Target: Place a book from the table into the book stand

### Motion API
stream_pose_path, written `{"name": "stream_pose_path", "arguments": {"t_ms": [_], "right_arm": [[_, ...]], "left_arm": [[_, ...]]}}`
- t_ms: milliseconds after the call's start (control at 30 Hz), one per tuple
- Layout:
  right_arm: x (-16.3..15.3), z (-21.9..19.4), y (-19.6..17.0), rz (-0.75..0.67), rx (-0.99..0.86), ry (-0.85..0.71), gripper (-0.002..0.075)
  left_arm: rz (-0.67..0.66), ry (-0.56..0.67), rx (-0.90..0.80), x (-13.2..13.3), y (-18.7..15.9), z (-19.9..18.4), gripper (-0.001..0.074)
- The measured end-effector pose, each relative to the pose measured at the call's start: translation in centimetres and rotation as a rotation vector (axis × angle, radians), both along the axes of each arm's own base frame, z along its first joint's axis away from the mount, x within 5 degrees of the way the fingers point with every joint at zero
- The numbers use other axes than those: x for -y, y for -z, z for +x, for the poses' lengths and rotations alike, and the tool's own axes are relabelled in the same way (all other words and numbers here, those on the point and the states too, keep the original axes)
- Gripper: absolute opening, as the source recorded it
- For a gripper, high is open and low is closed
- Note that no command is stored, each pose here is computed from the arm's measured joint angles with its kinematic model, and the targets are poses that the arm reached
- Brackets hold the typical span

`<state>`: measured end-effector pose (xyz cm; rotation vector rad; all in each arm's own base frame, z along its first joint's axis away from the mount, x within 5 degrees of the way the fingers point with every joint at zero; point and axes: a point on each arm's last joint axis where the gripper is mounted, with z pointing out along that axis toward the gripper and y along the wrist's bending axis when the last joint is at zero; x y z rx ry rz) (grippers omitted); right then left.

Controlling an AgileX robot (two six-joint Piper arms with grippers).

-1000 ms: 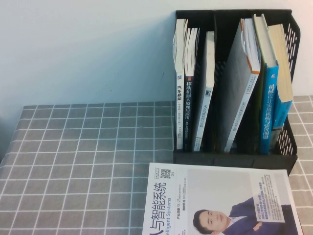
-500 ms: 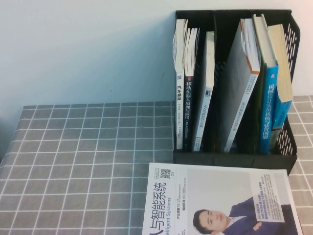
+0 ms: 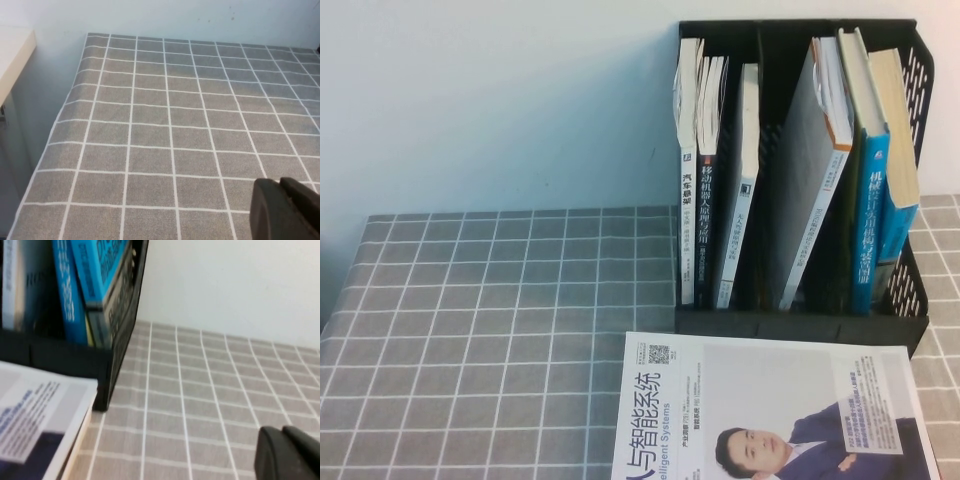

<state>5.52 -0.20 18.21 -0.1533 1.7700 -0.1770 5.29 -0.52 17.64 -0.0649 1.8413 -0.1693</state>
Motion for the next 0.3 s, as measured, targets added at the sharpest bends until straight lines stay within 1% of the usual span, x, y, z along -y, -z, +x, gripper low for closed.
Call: {"name": "stream_pose_path", "arguments": {"t_ms": [100, 300], "right_arm": [[0.01, -0.27, 1.17, 0.004, -0.11, 0.004, -0.0004], [0.0, -0.35, 1.32, 0.005, -0.126, 0.004, -0.0004]], "left_arm": [[0.0, 0.0, 0.002, 0.0, -0.01, -0.01, -0.0003], [0.001, 0.0, 0.0, 0.0, 0.01, -0.01, -0.0003]]}}
